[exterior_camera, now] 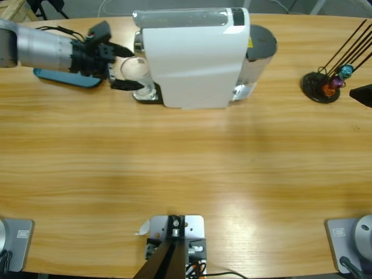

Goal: Pour coffee

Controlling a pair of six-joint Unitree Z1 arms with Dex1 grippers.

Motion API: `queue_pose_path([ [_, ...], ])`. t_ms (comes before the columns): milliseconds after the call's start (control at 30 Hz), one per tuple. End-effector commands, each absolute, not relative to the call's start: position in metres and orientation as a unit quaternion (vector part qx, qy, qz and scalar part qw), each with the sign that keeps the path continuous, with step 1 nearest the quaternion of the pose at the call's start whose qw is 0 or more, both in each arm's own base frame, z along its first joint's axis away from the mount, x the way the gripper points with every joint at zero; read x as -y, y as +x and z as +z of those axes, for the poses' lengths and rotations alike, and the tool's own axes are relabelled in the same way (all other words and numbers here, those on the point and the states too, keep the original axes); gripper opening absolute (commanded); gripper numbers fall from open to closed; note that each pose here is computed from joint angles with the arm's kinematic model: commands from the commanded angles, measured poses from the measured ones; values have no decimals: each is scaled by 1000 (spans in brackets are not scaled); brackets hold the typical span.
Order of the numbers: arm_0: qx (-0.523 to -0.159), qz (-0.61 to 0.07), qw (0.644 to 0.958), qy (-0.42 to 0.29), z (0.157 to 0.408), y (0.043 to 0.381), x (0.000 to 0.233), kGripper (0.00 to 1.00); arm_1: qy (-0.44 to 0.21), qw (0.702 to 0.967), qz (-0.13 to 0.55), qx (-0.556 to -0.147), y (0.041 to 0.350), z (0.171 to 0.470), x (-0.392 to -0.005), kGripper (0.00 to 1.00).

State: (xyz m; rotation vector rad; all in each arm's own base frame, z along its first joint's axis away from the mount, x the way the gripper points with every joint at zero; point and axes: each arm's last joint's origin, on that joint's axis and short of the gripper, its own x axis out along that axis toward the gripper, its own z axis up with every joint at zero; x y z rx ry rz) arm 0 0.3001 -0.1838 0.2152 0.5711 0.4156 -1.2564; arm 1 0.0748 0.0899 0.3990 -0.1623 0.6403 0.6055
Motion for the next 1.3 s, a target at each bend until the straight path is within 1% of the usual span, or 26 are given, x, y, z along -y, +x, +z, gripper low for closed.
queue_pose_path([
  [33,-179,-554,774,248,235,284,157,1000,-81,895,291,-329,77,388,-93,1000],
  [167,-184,-554,777,237,240,254,143,1000,-75,898,293,-321,78,392,-93,1000],
  [233,-186,-554,779,229,244,232,134,1000,-68,900,296,-313,80,396,-96,1000],
  [300,-185,-545,789,214,252,203,121,1000,-61,902,295,-309,86,408,-105,1000],
  [333,-186,-539,796,205,255,191,116,998,-62,902,291,-312,92,413,-112,1000],
  [400,-191,-517,815,178,264,169,105,995,-73,900,272,-332,110,424,-131,1000],
  [467,-196,-464,853,139,277,146,93,1000,-70,902,263,-334,126,432,-144,988],
  [500,-185,-440,870,123,285,137,88,999,-63,903,262,-334,136,436,-147,919],
  [533,-174,-430,879,109,293,129,86,997,-51,905,268,-326,148,443,-149,760],
  [567,-178,-416,887,92,298,124,84,996,-43,907,273,-318,159,448,-151,618],
  [600,-192,-404,891,76,300,121,82,996,-35,908,273,-316,170,454,-153,432],
  [633,-206,-399,891,68,300,120,81,998,-28,909,271,-315,181,459,-156,115],
  [667,-221,-396,889,63,298,119,80,1000,-25,909,270,-316,192,462,-160,0],
  [733,-243,-395,884,62,292,121,81,1000,-27,907,259,-331,212,463,-169,0],
  [800,-258,-396,879,64,287,125,84,1000,-35,897,251,-363,232,459,-180,0],
  [867,-270,-397,875,68,284,132,88,1000,-40,889,248,-383,248,455,-190,0],
  [1033,-273,-408,865,100,280,155,100,1000,-34,867,253,-429,291,439,-210,0],
  [1167,-265,-417,864,101,283,164,106,1000,-41,851,252,-459,305,428,-221,0],
  [1300,-270,-424,858,103,279,164,107,1000,-48,839,248,-482,314,412,-227,0],
])
